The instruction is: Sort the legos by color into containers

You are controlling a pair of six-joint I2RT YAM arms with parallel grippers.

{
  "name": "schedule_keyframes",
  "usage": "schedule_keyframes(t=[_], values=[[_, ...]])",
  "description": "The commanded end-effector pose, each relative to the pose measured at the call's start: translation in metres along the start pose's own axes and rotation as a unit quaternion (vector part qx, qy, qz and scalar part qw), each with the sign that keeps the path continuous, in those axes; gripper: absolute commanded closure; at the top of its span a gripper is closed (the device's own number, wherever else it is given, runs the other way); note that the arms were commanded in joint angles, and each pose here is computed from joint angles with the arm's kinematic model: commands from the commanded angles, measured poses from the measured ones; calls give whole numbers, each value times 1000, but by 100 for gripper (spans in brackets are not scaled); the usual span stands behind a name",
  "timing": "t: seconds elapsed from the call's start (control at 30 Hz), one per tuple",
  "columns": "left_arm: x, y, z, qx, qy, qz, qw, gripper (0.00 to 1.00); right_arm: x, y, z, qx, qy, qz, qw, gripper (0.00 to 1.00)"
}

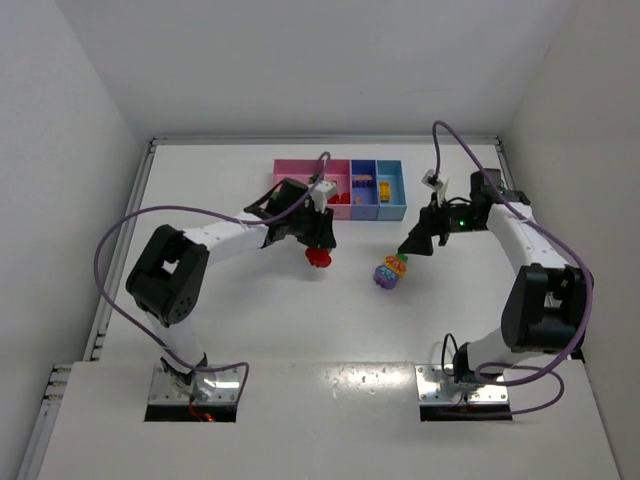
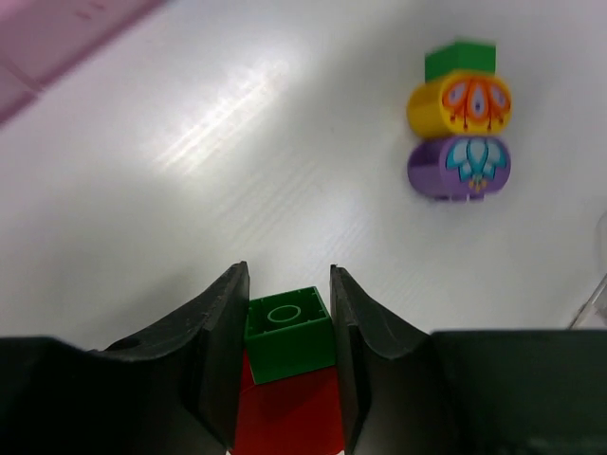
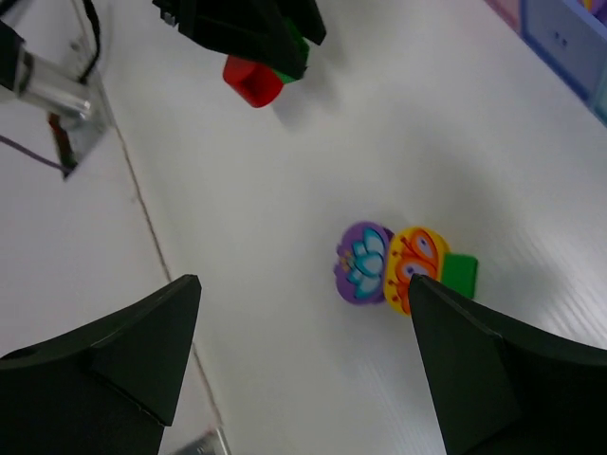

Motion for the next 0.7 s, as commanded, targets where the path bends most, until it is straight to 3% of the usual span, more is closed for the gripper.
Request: schedule_keyframes(t=[0.0,0.03,0.17,0.37,0.67], values=[[-35,20,6,5,66,-62,996,100,-25,-22,26,-53,-89,-41,994,9],[-41,22,10,6,77,-74,994,100,-36,-26,24,-49,-72,-55,995,9],[-54,32,27,-9,155,-99,983,100,-56,-49,37,-62,-128,-66,988,9],[-84,48,45,-67,194,-143,968,100,-91,-95,43,-20,-177,-75,981,9],[-102,70,58,-103,216,-175,955,100,-86,-142,32,29,-248,-50,967,9]])
Point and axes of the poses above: each gripper's point midway between its finger pads, its own y axis back along the fingers, its own z axis along the line the jaws close on, x = y × z, the point moved 1 cm from there along y, back along the fingers, and after that the axes turned 11 degrees about -y, right-handed, at the moved point
